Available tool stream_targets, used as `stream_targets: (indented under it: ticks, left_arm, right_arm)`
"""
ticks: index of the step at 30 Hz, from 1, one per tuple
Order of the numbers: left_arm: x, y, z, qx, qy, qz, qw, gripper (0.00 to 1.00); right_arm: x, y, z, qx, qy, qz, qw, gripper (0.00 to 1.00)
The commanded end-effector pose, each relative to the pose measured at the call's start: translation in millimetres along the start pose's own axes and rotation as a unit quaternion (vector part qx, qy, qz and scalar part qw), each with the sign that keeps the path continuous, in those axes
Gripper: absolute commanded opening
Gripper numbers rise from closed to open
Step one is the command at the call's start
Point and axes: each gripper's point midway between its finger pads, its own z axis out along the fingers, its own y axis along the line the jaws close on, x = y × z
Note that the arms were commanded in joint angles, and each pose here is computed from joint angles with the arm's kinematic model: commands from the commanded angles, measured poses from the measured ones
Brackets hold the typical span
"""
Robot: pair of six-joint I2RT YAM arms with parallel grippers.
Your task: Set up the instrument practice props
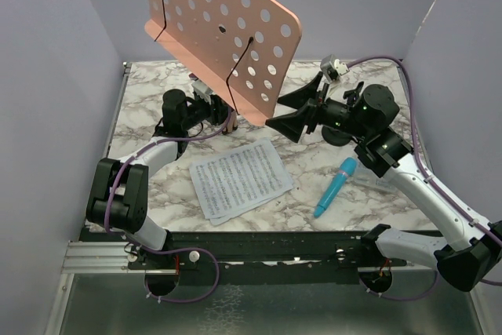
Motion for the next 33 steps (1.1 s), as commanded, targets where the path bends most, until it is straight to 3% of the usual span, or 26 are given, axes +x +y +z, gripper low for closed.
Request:
stream_targets:
  ticks: [1, 15, 23, 27, 33]
  left_arm:
    - [-37, -16, 3, 0.037, -0.038, -0.012, 0.999, 0.0]
    - [-46, -25, 4, 0.049, -0.044, -0.027, 0.997, 0.0]
    - [-43, -27, 5, 0.054, -0.039, -0.03, 0.997, 0.0]
    - [-44, -27, 6, 0.056, -0.039, -0.031, 0.997, 0.0]
    - [-46, -27, 5, 0.054, -0.04, -0.027, 0.997, 0.0]
  right_arm:
    - [-16, 10, 4, -0.012, -0.022, -0.009, 1.0, 0.94]
    - [-62, 11, 16, 0.036, -0.105, 0.018, 0.994, 0.93]
    - [-82, 9, 32, 0.074, -0.121, -0.031, 0.989, 0.85]
    - [-78, 5, 35, 0.099, -0.116, -0.045, 0.987, 0.76]
    - [-77, -2, 38, 0.145, -0.123, -0.063, 0.98, 0.46]
